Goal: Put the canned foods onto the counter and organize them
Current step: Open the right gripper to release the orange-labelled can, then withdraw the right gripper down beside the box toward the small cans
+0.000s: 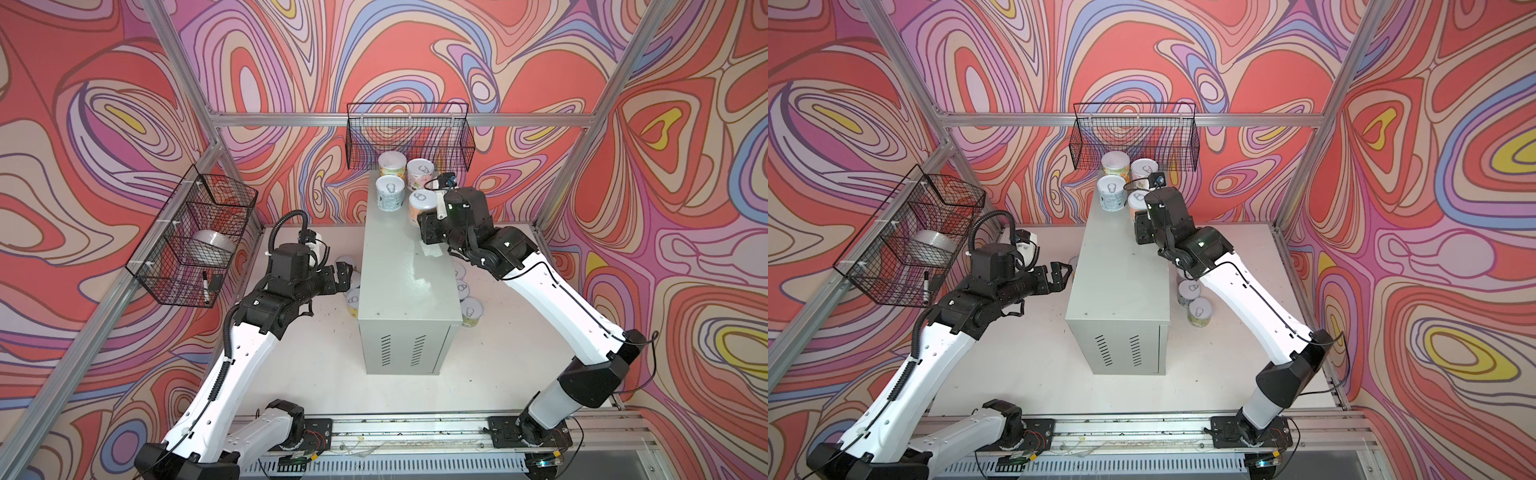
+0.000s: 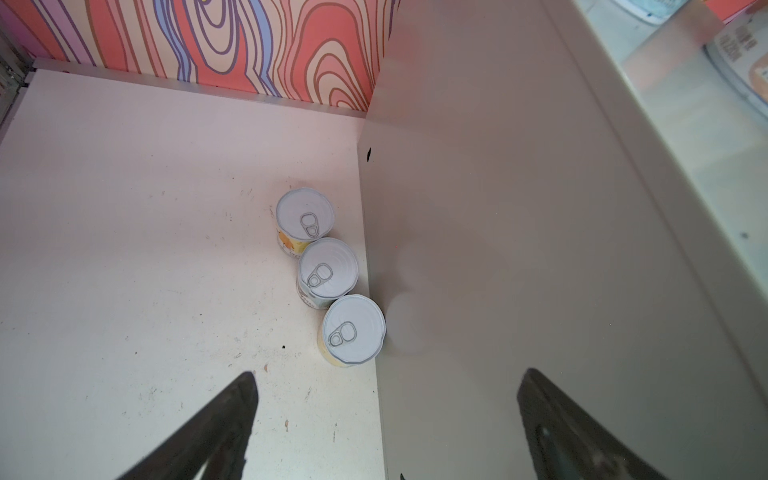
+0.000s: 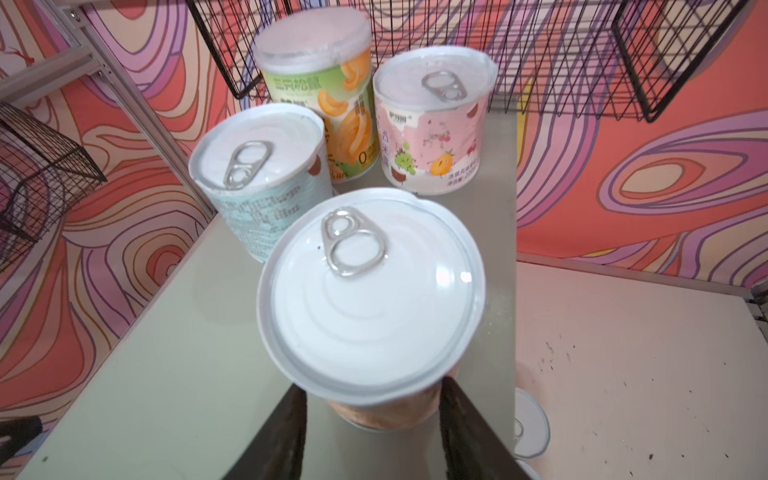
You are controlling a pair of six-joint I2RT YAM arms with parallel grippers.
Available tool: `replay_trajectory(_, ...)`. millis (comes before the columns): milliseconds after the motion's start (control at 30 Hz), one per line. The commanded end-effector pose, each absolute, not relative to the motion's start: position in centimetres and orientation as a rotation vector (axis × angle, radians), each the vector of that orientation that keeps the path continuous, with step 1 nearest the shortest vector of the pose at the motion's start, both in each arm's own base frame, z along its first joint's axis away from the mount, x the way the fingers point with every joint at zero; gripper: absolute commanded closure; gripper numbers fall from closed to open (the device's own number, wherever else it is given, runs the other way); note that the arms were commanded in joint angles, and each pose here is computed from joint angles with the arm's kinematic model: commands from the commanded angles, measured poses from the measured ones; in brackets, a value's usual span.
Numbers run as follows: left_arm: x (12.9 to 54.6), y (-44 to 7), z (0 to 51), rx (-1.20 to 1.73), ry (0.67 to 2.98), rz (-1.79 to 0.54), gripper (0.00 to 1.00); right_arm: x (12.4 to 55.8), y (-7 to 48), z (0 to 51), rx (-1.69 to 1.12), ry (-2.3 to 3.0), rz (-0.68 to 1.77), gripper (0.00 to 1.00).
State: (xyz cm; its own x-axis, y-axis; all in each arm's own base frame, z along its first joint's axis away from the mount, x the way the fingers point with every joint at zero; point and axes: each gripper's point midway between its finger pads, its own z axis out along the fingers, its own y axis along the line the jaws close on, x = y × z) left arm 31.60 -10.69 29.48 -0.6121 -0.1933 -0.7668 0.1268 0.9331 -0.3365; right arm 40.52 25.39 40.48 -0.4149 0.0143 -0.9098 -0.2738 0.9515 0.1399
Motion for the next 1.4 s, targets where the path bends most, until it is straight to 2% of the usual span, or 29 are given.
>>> replay_trajectory(0,31.9,-10.7,29.4,-0.057,2.175,-0.467,0.02,41.5,25.6,41.7,-0.165,1.941,0.354,0.48)
replay_trajectory(533,32.2,-10.7,28.8,-0.056,2.184,-0.454,0.02,44.7,25.2,41.8,-0.114,1.933,0.351,0.48)
replay_trajectory(933,32.2,-10.5,28.7,-0.060,2.186,-0.438,0.02,46.7,25.9,40.0,-0.104,1.970,0.332,0.48)
replay_trajectory(1200,32.2,-10.4,28.0,-0.069,2.199,-0.436,0.00,45.0,25.2,42.1,-0.102,1.935,0.380,0.48)
replay_trajectory(1367,31.9,-10.3,27.7,-0.084,2.206,-0.440,0.00,40.8,22.1,44.1,-0.077,1.898,0.384,0.46)
